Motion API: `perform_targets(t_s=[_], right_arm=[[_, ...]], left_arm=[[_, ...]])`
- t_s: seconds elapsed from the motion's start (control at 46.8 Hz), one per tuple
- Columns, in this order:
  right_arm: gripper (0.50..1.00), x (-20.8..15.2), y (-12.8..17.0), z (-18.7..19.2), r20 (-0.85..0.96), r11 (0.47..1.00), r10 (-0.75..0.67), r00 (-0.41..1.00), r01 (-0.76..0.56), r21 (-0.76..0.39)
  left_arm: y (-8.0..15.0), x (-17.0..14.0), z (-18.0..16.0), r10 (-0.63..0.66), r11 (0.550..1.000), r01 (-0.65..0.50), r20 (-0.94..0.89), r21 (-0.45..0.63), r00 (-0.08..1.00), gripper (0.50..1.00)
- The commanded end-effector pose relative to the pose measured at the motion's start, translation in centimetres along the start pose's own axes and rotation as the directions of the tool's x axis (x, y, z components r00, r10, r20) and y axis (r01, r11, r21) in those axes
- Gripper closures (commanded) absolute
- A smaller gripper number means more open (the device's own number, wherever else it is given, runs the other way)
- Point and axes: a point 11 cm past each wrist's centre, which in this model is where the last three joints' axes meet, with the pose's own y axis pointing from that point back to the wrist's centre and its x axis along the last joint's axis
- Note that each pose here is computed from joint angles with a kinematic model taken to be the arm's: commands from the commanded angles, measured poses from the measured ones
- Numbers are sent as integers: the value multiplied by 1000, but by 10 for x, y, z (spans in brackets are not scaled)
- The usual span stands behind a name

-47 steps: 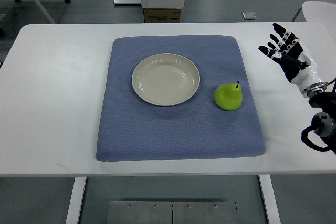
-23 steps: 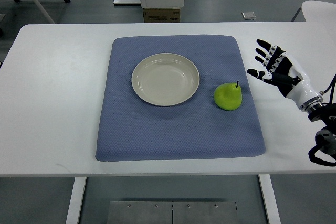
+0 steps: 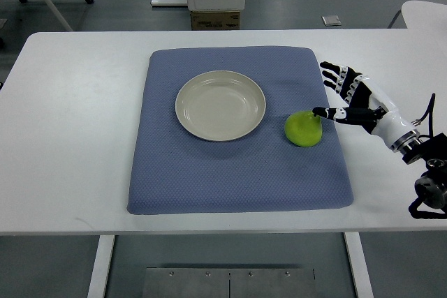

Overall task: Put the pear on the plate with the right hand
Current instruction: 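Open the right hand and move it down toward the green pear, then close the right hand fingers around the green pear and lift it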

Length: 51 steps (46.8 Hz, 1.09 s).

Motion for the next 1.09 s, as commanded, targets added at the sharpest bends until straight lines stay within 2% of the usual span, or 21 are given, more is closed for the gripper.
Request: perform_targets(t_s=[0.0,0.427,1.068], right_arm=[[509,-5,1,5,-31,999,-27,999,26,-22],[509,-35,-18,23,-192,998,-19,981,6,-65],[519,-27,-2,50,-269,987,-45,962,2,-159]], left_arm=[[0,0,0,-1,1000,1,1,0,1000,500],[0,0,-1,0,1000,0,-1,1,1000,500],[0,0,0,-1,1000,1,-1,-1,1000,500]])
